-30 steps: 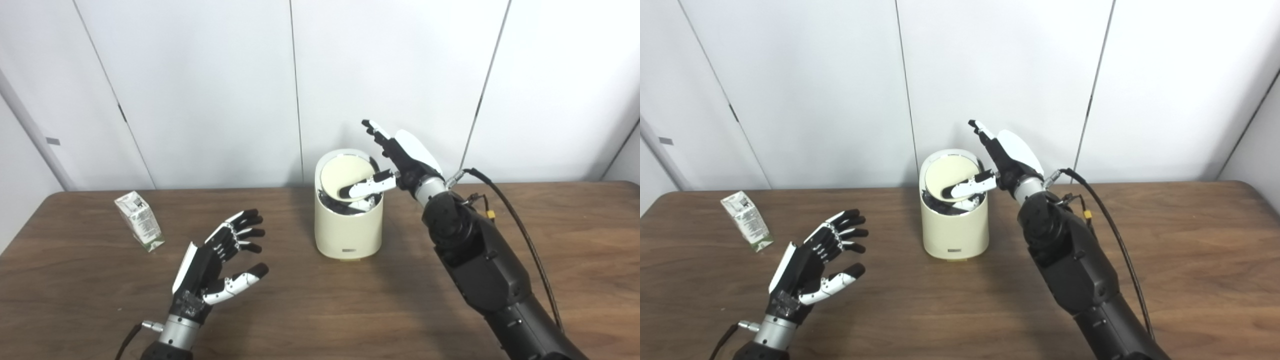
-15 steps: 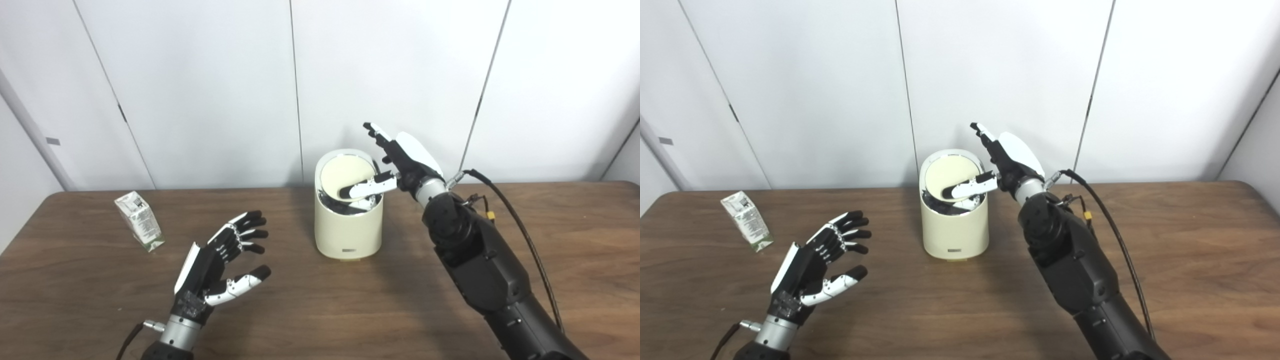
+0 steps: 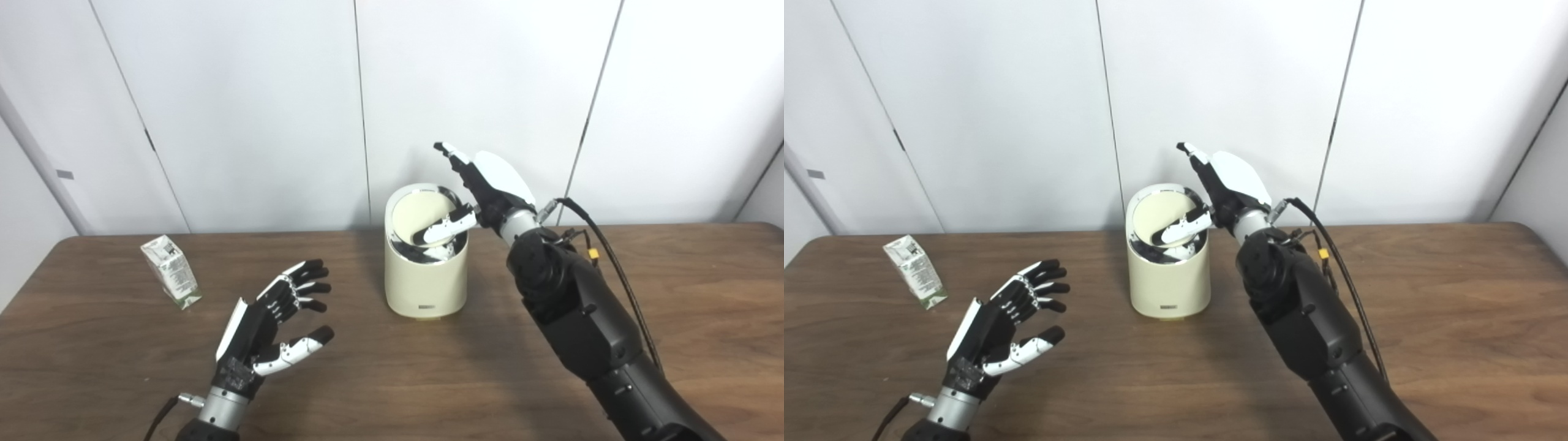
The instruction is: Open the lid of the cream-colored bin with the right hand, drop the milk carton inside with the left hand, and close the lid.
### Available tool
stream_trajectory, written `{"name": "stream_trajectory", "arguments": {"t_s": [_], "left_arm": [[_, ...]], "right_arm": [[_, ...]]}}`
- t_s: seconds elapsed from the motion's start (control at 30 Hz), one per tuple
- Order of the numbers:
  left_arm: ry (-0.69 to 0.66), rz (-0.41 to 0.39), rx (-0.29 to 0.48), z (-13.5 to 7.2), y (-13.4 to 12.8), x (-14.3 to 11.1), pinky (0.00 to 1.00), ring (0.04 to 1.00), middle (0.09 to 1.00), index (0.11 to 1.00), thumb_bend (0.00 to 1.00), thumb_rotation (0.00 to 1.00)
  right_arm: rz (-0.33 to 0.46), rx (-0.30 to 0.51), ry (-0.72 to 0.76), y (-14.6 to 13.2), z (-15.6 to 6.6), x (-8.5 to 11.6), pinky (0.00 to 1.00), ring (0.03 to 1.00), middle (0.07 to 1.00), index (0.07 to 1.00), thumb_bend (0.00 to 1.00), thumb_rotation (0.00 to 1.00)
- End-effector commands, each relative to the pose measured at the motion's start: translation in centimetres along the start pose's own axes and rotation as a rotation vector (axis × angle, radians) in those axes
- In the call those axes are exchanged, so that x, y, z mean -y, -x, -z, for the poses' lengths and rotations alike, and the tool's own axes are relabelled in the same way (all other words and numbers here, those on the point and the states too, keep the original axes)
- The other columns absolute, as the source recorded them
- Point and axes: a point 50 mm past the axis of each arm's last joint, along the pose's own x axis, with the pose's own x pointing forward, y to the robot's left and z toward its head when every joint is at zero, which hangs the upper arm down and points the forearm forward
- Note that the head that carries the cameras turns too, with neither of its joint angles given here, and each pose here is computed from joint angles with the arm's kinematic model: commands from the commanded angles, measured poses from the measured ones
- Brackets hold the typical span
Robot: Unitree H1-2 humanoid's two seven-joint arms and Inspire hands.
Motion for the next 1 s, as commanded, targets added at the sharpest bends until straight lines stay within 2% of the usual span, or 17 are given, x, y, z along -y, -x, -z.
{"name": "stream_trajectory", "arguments": {"t_s": [0.0,0.2,0.37,0.53,0.7,0.83,0.97], "left_arm": [[0.043,-0.016,-0.012,0.8,1.3,1.3,0.64,0.762,0.826,0.865,0.70,0.28],[0.041,-0.014,-0.014,0.9,1.3,1.3,0.65,0.763,0.828,0.868,0.69,0.25],[0.045,-0.014,-0.015,0.9,1.3,1.3,0.65,0.758,0.825,0.864,0.70,0.25],[0.046,-0.013,-0.015,0.9,1.3,1.3,0.65,0.760,0.827,0.863,0.70,0.26],[0.043,-0.012,-0.014,0.9,1.4,1.3,0.64,0.757,0.823,0.862,0.70,0.26],[0.040,-0.013,-0.018,0.9,1.4,1.1,0.65,0.767,0.831,0.866,0.70,0.26],[0.043,-0.013,-0.019,1.0,1.4,1.0,0.65,0.764,0.830,0.866,0.69,0.25]], "right_arm": [[-0.040,-0.064,0.024,0.2,1.3,-0.5,0.79,0.899,0.955,0.942,0.81,0.18],[0.009,-0.006,-0.037,0.5,1.2,1.2,0.73,0.897,0.941,0.936,0.82,0.28],[0.036,0.045,-0.107,1.4,1.8,2.4,0.75,0.909,0.942,0.933,0.81,0.30],[0.060,0.051,-0.171,2.5,2.5,2.9,0.75,0.899,0.944,0.929,0.78,0.28],[0.065,0.031,-0.195,3.8,3.8,2.8,0.72,0.877,0.947,0.935,0.78,0.28],[0.088,0.100,-0.324,6.1,5.1,2.1,0.71,0.866,0.918,0.938,0.78,0.25],[0.110,0.160,-0.400,8.0,5.9,1.3,0.77,0.887,0.913,0.956,0.77,0.22]]}}
